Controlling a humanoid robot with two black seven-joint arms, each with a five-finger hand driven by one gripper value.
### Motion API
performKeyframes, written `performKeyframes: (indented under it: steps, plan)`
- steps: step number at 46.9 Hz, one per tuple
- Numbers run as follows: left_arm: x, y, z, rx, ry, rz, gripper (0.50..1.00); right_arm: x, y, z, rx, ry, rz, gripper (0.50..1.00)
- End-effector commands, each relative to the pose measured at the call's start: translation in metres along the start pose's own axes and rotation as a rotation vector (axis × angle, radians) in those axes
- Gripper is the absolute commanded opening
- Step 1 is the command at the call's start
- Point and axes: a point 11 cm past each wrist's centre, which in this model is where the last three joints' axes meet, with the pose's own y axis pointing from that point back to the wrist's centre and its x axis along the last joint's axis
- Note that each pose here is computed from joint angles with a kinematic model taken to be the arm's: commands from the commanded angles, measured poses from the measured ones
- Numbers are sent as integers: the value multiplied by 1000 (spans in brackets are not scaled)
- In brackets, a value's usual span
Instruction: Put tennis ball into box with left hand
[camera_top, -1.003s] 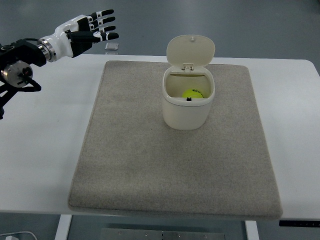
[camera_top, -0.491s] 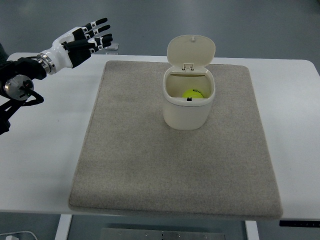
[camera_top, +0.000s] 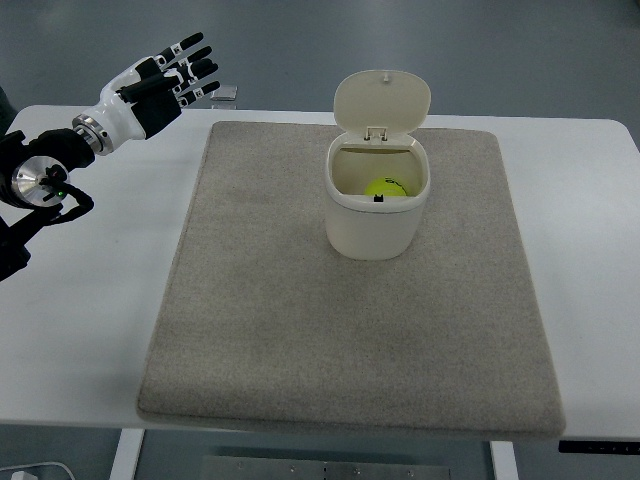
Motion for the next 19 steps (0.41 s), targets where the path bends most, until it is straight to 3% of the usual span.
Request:
performKeyframes:
  steps: [1,19]
  plan:
    - [1,0,1,-7,18,4,996,-8,0,-1,1,-2,-29,938]
    - [12,9,1,-29,56,28,996,-17,1,-1,10,-10,-48,938]
